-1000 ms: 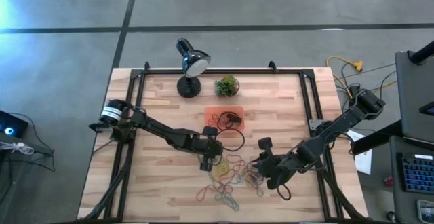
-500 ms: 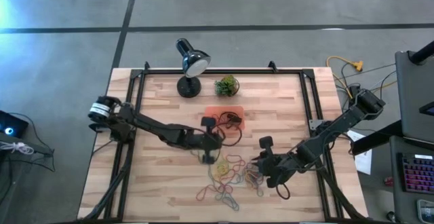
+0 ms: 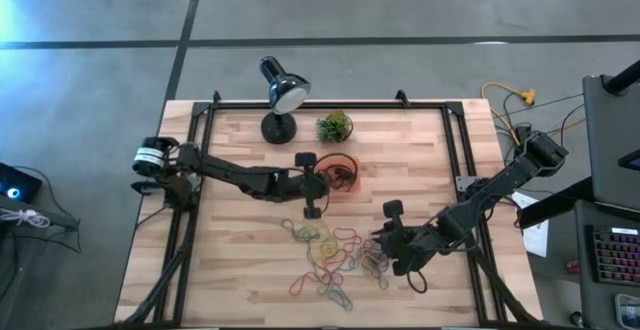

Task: Pick and place rubber bands into bin
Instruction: Put the black rubber band into the orange bin, then put the yellow rubber band into the orange bin

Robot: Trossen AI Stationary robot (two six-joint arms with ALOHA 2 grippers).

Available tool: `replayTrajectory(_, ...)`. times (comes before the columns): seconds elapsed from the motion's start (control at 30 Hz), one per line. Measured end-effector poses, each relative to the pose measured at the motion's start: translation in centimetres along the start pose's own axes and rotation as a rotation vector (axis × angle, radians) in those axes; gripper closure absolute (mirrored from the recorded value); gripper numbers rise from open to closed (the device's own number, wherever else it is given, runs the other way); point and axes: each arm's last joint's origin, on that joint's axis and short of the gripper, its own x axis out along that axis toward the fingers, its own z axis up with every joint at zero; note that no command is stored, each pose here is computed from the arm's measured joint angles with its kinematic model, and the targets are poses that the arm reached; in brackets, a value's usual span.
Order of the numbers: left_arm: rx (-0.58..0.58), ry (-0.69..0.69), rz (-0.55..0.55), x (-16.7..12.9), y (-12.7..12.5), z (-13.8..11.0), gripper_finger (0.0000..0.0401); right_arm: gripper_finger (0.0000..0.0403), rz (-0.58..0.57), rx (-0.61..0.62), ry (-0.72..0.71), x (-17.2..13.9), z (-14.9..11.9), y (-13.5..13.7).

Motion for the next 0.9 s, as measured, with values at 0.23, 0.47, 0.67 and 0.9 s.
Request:
replayTrajectory(0.23,-0.010,0.003,-0.002,0.2,0.5,-0.1,0.0376,0.0346,0.000,0.002,0.000,0.0,0.0,0.0)
replayTrajectory(0.47,-0.009,0.002,-0.022,0.2,0.4,-0.1,0.0334,0.0346,0.000,0.001,0.002,0.0,-0.1,0.0)
replayTrajectory(0.67,-0.007,0.007,-0.023,0.2,0.4,-0.1,0.0326,0.0346,0.000,0.000,0.003,0.0,-0.1,0.0)
replayTrajectory(0.9,0.012,0.079,-0.052,-2.0,0.4,-0.4,0.0326,0.0346,-0.002,0.057,0.012,0.2,-0.5,0.0)
